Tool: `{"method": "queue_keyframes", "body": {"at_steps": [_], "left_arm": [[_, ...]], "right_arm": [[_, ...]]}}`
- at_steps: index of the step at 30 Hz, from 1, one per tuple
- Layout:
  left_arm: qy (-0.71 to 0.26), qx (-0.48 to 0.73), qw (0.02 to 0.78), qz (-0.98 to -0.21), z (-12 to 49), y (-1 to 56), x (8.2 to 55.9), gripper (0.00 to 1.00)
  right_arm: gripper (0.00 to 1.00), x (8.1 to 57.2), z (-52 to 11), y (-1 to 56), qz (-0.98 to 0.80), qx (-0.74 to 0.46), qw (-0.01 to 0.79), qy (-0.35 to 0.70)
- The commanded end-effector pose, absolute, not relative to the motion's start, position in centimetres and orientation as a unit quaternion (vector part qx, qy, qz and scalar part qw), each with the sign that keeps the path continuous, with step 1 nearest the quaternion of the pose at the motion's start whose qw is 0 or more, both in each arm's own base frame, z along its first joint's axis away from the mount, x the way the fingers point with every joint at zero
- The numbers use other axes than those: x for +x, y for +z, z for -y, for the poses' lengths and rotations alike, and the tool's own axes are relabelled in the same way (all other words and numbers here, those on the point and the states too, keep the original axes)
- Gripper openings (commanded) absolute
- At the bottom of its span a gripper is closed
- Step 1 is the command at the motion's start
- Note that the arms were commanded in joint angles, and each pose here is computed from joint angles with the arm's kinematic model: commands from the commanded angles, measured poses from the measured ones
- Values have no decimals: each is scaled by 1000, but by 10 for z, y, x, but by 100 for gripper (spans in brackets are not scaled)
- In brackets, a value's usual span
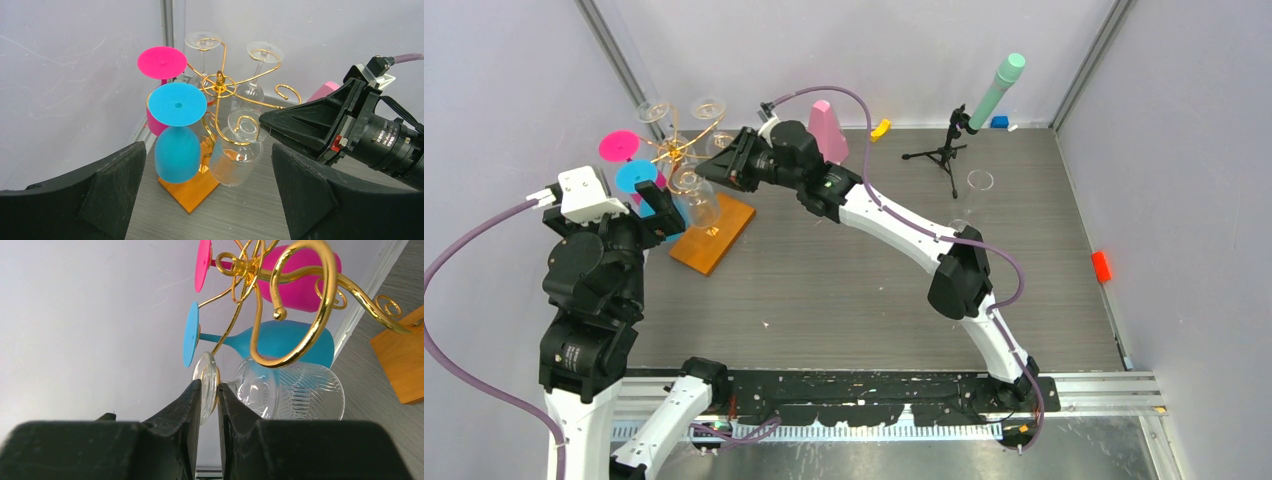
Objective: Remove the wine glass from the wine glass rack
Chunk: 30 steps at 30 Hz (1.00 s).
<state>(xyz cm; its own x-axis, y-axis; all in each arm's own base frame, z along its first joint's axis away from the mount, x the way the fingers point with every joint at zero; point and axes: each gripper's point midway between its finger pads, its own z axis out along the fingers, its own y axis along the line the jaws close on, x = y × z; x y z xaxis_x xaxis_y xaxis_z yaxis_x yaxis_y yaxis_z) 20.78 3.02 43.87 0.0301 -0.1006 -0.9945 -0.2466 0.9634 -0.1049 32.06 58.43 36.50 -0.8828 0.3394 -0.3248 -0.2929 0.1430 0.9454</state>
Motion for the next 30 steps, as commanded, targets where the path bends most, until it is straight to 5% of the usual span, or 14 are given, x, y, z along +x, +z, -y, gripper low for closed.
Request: {"method": "queue_keyframes", "body": {"at_steps": [1,30], "left_arm": [[57,-132,721,-678,-34,450,211,99],[62,-132,720,-679,-34,447,212,99]], "right_arm": [[24,312,-580,414,-668,0,253,700],[25,311,-585,397,-697,1,215,684]]}}
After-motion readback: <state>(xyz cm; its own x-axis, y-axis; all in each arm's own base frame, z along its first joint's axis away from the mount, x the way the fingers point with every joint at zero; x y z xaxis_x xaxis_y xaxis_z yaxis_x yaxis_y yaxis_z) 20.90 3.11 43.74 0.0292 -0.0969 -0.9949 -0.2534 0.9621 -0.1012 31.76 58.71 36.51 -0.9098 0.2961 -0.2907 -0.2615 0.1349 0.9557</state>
